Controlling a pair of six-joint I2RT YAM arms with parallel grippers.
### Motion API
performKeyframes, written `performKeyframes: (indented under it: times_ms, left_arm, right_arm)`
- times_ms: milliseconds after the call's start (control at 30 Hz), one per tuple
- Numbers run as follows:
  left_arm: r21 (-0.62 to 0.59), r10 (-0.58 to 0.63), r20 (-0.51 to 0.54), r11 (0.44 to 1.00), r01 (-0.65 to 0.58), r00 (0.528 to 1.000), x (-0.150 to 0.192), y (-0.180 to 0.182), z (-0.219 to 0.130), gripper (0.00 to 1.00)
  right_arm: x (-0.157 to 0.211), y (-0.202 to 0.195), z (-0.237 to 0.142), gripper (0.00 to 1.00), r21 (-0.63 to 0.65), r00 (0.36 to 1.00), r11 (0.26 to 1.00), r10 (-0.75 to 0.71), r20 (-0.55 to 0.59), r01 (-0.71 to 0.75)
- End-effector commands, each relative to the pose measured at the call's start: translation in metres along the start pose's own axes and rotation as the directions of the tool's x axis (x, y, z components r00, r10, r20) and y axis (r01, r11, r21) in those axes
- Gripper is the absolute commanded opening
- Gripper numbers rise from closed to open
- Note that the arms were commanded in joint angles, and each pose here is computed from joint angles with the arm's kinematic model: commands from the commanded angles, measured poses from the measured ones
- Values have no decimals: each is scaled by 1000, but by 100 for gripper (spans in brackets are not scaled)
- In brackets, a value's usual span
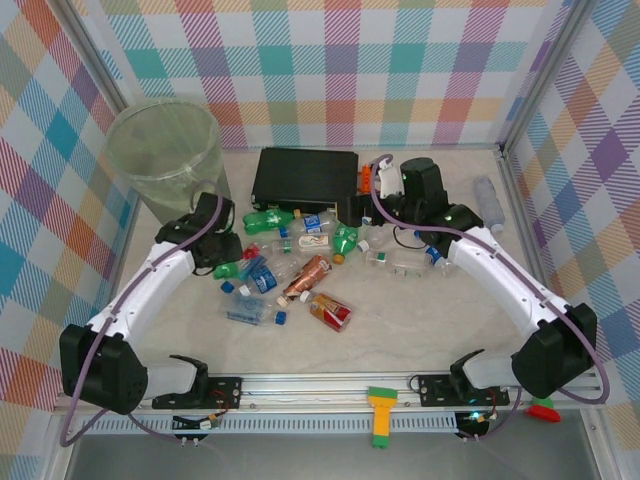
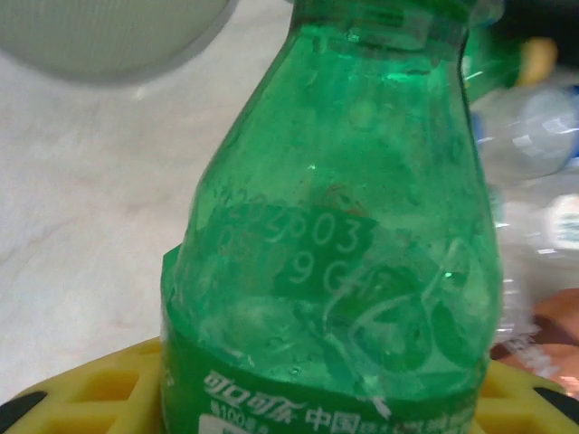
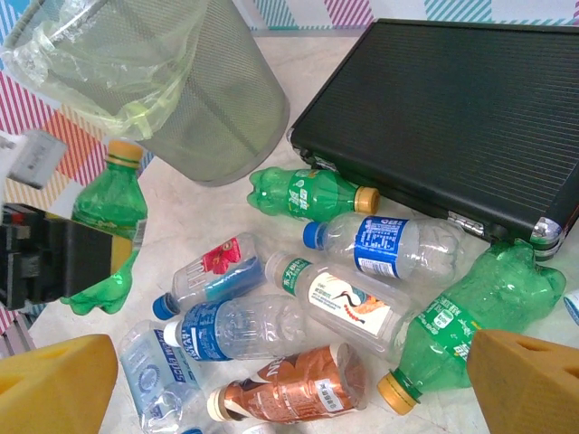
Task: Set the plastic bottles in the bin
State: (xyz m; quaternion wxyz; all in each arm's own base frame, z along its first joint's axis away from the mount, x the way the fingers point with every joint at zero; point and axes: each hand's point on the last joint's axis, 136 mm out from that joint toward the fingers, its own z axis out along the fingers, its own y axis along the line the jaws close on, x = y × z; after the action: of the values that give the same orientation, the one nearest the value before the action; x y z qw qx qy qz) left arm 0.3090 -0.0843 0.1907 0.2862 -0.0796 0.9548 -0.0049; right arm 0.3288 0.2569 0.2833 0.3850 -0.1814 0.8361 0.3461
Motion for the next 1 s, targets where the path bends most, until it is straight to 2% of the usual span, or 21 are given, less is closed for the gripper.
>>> performKeyframes:
  times_ms: [0,267,433,567,733,833,967]
  left_arm:
    - [-30,47,95,999,-45,994,-30,-13,-21,48]
    - [-17,56,306,998,-53,951,-115,-31,-74,48]
    - [-9,-1,357,1000,4,934,-165,-24,-98,47]
    - [35,-90,422,996,83,902,-206,-8,-113,47]
    - [91,-201,457,980,179,867,-238,12,-119,47]
    - [110,-264,474,964,241,840,-255,30,-116,47]
    - [190,-401,457,916,354,793,-278,55,-103,46]
  right_arm:
    - [-14,15,-10,99,-25,999,999,-25,48,26]
    - [-22,28,-23,99,-30,996,999,-42,83,44]
    - [-26,36,-31,99,-30,993,998,-56,102,59]
    - [-28,44,-34,99,-40,992,997,-63,112,68]
    - [-29,52,-33,99,-53,991,995,-79,107,85]
    - [-31,55,-31,99,-62,991,994,-87,104,93]
    - [-32,61,-29,99,-75,991,992,-95,95,102]
